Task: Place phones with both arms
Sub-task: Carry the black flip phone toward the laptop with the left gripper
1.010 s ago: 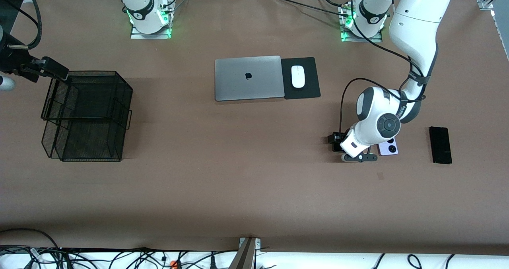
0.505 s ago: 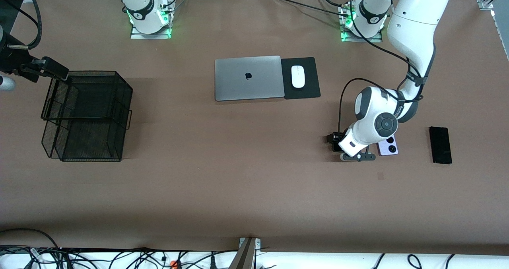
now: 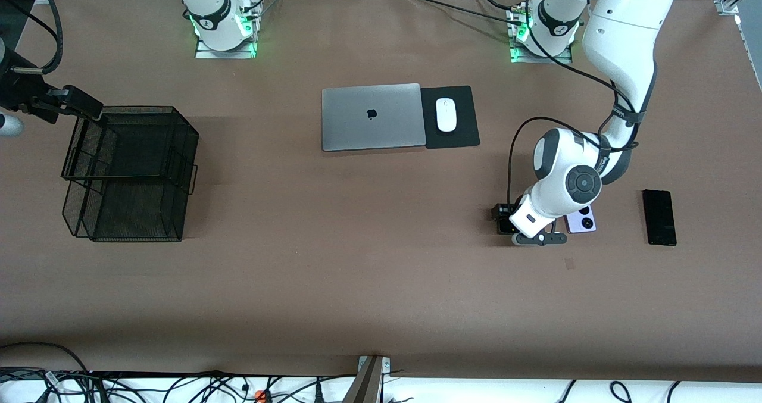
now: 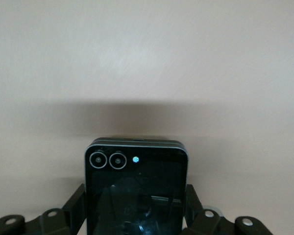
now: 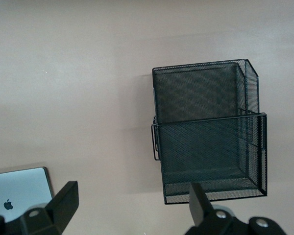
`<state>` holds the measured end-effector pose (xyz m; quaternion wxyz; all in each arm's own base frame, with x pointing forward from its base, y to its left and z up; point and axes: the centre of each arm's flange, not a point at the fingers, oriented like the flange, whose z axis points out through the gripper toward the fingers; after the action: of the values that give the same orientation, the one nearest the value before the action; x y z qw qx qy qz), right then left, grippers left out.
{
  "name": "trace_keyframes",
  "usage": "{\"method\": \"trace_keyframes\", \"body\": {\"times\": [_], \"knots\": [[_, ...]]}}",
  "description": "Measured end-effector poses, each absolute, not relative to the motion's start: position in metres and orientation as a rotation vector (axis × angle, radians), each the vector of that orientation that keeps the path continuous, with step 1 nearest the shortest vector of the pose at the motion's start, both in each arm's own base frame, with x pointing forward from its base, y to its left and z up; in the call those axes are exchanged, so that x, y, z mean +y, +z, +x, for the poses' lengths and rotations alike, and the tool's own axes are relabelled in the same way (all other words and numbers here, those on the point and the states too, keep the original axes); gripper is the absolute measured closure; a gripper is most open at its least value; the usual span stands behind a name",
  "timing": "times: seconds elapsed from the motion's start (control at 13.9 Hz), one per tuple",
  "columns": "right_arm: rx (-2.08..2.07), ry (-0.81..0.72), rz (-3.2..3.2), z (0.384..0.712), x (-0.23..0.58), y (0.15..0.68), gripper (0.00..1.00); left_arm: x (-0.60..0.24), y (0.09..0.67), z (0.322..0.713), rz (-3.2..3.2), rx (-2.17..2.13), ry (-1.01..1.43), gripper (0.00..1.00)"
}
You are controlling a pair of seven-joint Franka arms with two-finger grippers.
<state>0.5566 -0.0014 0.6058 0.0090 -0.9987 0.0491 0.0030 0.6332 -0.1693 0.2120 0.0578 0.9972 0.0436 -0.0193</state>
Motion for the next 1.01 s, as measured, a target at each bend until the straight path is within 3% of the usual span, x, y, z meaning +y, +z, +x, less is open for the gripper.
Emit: {"method": "trace_keyframes", "body": {"times": [0.36,0.65,1.01], "knots": [[0.154,0.010,-3.119,0.557,-0.002,0.606,0.00,-0.349,0.337,0.633,2.904,0.408,0.004,0.19],[0.154,0.011,-3.119,0.557,-0.002,0.605,0.00,-0.470,0.305,0.604,2.852,0.398,0.035,0.19],[0.154,0.012,-3.119,0.557,-0.002,0.605,0.00,-0.538,0.244,0.594,2.802,0.291,0.107,0.19]]}}
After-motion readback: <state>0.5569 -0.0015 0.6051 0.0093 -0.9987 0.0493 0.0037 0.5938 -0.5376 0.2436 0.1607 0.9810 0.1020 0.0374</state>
